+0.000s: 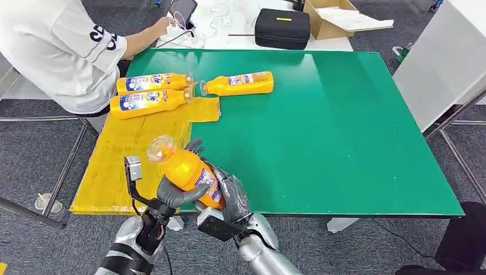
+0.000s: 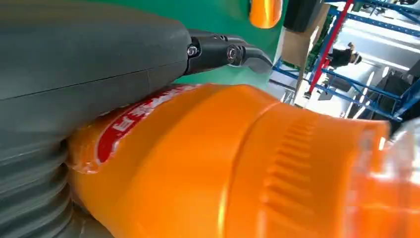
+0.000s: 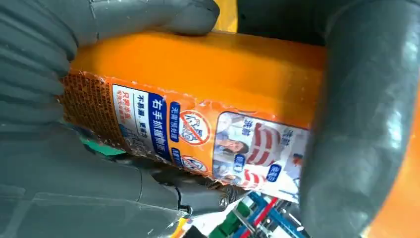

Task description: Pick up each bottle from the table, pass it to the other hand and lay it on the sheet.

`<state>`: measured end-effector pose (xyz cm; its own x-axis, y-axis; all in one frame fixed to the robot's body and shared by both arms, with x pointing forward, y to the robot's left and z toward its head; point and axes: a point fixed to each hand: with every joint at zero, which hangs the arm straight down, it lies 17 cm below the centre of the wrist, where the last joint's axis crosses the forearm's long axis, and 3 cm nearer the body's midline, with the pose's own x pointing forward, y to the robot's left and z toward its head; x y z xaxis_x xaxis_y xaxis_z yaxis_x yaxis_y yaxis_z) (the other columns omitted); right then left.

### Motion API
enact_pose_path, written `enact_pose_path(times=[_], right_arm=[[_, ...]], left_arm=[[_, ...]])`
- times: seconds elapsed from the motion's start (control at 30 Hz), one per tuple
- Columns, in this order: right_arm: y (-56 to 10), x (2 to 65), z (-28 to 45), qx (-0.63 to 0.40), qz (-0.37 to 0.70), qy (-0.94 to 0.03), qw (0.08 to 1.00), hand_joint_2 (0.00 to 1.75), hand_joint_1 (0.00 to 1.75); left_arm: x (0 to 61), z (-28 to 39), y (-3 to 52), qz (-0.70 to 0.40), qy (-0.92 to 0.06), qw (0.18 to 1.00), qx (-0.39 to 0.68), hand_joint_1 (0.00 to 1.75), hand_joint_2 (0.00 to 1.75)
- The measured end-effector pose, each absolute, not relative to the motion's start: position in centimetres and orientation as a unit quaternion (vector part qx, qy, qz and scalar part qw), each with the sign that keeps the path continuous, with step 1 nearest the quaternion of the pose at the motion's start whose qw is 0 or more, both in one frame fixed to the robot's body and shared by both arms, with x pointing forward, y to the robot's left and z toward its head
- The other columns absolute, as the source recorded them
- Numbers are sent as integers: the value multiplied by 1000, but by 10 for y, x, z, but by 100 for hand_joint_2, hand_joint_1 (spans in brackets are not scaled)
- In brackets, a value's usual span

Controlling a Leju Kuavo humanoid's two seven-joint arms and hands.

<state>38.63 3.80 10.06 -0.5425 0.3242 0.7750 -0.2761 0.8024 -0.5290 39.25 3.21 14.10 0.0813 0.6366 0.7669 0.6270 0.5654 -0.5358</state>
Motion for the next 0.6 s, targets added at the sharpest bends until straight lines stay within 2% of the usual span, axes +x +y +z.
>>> enact_pose_path(times=[0.5, 0.57, 0.6], right_arm=[[44, 386, 89, -10, 328, -807, 492, 175, 169], [44, 386, 89, -10, 327, -806, 493, 175, 148], [44, 386, 89, -10, 326, -806, 493, 175, 148]], left_arm=[[392, 141, 43, 35, -671, 560, -485, 175, 175], [392, 141, 44, 35, -671, 561, -484, 175, 175], [392, 141, 44, 35, -671, 561, -484, 175, 175]])
